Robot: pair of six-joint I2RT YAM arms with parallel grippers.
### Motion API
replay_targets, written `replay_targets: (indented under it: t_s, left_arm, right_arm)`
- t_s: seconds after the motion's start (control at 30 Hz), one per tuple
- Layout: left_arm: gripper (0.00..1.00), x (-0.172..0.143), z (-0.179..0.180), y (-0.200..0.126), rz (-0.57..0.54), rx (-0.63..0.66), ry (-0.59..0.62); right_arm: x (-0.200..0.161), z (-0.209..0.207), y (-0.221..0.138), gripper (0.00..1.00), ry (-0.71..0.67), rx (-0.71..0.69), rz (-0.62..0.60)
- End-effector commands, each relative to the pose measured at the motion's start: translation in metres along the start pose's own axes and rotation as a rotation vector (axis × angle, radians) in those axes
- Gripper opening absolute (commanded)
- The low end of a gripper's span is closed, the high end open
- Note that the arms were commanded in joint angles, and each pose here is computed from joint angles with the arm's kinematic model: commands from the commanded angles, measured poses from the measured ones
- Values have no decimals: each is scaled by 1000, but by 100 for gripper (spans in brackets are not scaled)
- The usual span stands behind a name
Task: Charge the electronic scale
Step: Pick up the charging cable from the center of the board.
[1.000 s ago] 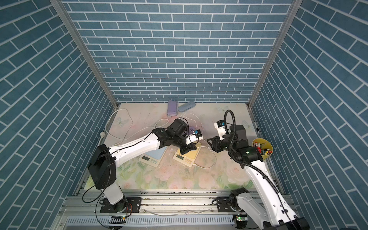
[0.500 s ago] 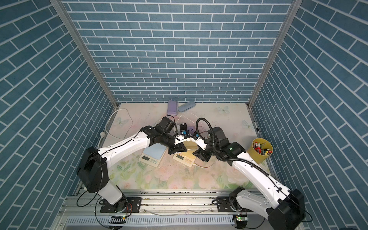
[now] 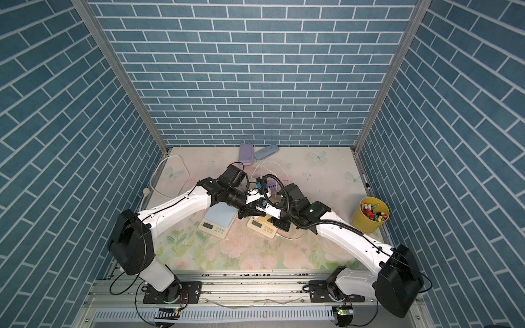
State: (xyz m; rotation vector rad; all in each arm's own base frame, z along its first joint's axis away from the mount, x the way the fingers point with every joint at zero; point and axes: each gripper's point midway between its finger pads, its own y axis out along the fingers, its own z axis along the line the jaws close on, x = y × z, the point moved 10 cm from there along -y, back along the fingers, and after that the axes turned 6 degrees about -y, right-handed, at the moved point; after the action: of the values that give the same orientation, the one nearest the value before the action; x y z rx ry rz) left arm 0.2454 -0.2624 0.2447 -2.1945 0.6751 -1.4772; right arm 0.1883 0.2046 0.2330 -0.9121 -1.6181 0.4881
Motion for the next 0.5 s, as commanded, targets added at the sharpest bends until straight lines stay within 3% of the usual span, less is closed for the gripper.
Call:
replay_targets:
  t_s: [0.0,0.17,0.23,0.33,0.47]
  left_arm:
    - [0,4,-10,-8,-42,-58,23]
    - [5,7,-2,-16,-50,25,-46]
    - [25,9,5,-26,-98,76,-113]
    - [44,9,11,-50,-208,90,-197]
    - [48,3,2,-79,-359,132,-195]
  right_arm:
    - [3,-5,1,8,-27,-52,-39]
    - [4,-11,-10,0,27,-167,-56]
    - [4,-12,-15,0,58,-213,-75]
    - [6,-11,-19,0,103,-235,-134]
    - [13,-10,-16,0,169,-159,-183]
